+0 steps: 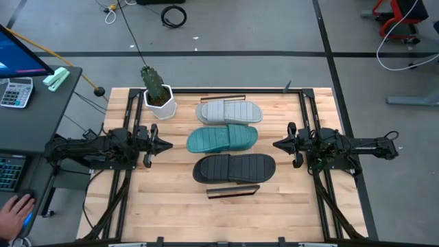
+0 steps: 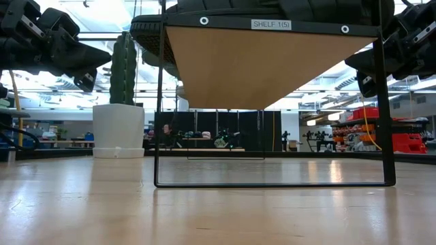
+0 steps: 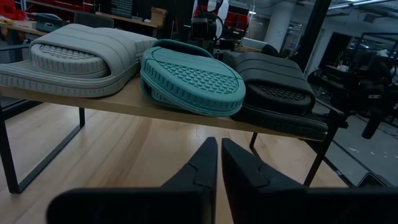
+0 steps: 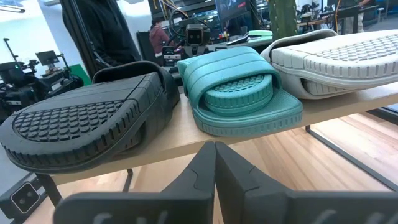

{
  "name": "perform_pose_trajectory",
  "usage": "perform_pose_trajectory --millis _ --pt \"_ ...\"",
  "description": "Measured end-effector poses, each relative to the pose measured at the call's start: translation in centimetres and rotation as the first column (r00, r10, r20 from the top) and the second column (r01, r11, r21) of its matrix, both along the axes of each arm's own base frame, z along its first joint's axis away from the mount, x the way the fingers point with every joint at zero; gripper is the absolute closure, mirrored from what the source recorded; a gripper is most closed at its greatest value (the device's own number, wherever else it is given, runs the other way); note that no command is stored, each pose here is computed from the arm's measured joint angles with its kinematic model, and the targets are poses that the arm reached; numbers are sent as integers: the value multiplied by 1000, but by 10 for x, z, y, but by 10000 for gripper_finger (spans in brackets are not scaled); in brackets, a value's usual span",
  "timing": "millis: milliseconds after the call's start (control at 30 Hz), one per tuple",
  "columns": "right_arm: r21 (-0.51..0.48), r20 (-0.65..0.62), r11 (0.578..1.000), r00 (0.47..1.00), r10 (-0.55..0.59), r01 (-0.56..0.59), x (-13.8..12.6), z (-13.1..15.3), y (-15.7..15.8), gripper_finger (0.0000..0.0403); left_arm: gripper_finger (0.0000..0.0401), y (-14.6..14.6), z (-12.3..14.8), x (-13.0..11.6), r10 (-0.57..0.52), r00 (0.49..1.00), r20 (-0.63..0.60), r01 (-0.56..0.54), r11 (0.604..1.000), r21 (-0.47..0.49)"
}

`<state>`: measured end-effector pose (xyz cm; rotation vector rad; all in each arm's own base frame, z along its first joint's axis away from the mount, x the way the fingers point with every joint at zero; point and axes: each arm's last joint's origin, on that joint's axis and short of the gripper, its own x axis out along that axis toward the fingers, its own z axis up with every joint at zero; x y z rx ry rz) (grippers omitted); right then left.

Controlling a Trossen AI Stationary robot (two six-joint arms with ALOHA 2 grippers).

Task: Pick and place slippers onto the shelf
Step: Return to Home Position

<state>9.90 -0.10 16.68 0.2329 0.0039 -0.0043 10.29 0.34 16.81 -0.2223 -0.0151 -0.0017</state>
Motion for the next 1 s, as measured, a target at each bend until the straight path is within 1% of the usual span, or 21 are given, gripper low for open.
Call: perform_pose_trajectory --millis 133,433,800,1000 --pt "0 0 1000 1000 1 -1 0 0 0 389 378 0 0 0 0 1000 0 0 1000 0" --pt "0 0 1000 1000 0 0 0 0 0 389 365 0 0 0 0 1000 0 0 1000 0" --pt "0 0 1000 1000 1 -1 0 0 0 389 378 0 0 0 0 1000 0 0 1000 0" --pt "0 0 1000 1000 1 -1 0 0 0 389 370 0 0 0 0 1000 0 0 1000 0"
